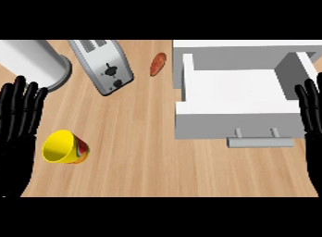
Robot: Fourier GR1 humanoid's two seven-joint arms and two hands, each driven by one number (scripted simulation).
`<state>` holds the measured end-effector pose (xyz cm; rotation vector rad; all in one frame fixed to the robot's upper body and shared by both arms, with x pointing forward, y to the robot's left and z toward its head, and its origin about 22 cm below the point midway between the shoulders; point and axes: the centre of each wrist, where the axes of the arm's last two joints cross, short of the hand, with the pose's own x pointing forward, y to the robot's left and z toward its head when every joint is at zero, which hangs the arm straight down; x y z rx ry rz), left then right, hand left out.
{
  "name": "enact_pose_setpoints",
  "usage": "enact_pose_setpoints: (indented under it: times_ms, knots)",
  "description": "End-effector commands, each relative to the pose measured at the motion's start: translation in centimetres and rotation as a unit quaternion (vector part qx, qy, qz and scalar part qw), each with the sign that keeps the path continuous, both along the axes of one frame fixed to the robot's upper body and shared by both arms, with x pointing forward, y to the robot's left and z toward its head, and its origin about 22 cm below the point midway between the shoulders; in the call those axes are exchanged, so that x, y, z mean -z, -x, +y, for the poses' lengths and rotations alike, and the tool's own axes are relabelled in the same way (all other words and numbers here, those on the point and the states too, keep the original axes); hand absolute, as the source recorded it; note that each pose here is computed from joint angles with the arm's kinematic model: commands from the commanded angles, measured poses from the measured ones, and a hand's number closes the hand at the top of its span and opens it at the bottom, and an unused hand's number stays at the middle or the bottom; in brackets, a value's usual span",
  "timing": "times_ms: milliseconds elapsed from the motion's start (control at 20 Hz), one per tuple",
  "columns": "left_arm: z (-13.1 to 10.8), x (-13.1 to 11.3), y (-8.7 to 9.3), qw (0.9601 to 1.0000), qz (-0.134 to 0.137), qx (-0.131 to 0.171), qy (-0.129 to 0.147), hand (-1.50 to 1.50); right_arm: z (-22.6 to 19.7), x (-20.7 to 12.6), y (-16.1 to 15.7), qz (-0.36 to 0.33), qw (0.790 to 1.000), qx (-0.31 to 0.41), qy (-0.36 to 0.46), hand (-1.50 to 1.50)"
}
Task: Pick up the cup, place it into the drawer and close the drawer
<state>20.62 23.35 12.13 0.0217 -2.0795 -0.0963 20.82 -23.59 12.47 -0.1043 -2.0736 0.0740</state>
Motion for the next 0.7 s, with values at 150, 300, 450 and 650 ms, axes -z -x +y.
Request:
enact_pose_setpoints:
  times_ms: [150, 300, 450, 650]
  knots:
    - [6.2, -1.2, 0.8, 0.9954, -0.018, 0.092, -0.019, -1.50, -0.8, 0.4, 0.2, -0.017, 1.000, -0.021, -0.007, -1.50]
    - [6.1, 3.0, 1.2, 0.9860, 0.094, 0.106, 0.088, -1.50, 0.2, 2.2, -0.2, 0.064, 0.995, -0.076, 0.025, -1.50]
    - [9.7, 2.6, 0.5, 0.9835, 0.109, 0.104, 0.101, -1.50, 0.0, 0.4, -0.7, 0.060, 0.994, -0.092, 0.025, -1.50]
    - [12.7, 4.4, -0.9, 0.9820, 0.113, 0.104, 0.110, -1.50, -0.1, -1.2, -1.2, 0.054, 0.993, -0.100, 0.025, -1.50]
